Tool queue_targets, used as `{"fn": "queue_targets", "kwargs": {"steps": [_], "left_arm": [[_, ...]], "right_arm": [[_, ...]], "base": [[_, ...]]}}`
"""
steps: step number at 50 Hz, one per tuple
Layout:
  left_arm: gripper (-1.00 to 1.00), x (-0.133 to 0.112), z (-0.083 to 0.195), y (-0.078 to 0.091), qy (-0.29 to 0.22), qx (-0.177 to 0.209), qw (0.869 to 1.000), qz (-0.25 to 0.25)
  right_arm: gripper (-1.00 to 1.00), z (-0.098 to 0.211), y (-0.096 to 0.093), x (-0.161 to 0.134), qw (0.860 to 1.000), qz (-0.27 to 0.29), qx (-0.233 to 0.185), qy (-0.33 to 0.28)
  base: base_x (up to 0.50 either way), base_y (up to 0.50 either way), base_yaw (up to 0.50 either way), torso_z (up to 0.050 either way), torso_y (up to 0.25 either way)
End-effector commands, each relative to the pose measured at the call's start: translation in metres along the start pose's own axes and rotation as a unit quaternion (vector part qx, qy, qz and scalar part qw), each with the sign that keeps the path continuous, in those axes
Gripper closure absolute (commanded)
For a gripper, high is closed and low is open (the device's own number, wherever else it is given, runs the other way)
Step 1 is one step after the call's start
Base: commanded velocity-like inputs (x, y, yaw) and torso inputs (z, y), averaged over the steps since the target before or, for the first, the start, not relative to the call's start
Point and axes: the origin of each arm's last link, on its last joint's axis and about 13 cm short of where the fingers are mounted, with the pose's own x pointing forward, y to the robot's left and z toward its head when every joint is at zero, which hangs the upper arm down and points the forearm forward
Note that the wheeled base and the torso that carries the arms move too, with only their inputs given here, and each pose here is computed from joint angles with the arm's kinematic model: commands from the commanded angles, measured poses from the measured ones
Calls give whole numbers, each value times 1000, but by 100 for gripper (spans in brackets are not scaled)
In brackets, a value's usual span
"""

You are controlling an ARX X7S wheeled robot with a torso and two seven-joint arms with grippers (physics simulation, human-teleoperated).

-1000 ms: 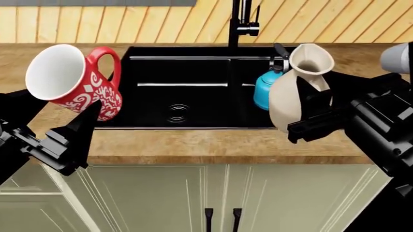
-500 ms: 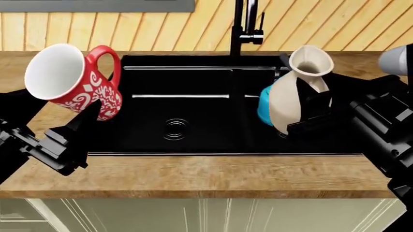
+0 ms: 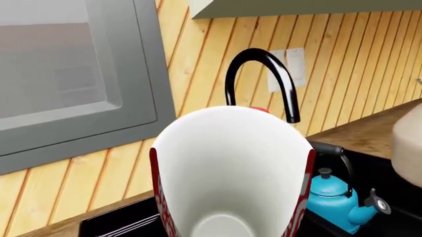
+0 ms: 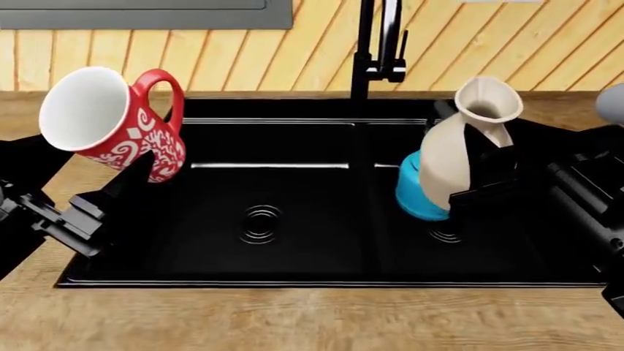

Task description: Pick the jug and cup and place them in the sink. Then turn on the water.

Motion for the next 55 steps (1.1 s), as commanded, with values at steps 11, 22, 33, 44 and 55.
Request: {"fn": "queue_targets", "kwargs": {"steps": [11, 22, 33, 44, 55], "left_arm": [[100, -1, 1, 1, -5, -6, 1000, 4], [100, 0, 1, 1, -6, -6, 1000, 4], [100, 0, 0, 1, -6, -6, 1000, 4], [100, 2, -1, 0, -6, -5, 1000, 4], [100, 0, -1, 0, -5, -6, 1000, 3]], "right_arm": [[100, 5, -2, 1, 1000, -17, 0, -19], [100, 6, -2, 1, 1000, -17, -1, -19], [100, 4, -2, 0, 1000, -17, 1, -19], [100, 2, -2, 1, 1000, -16, 3, -18], [100, 1, -2, 1, 1000, -19, 4, -16]], "base": [[0, -260, 0, 1, 2], [0, -260, 0, 0, 3], [0, -260, 0, 1, 2], [0, -119, 0, 0, 2], [0, 0, 0, 1, 2]]}}
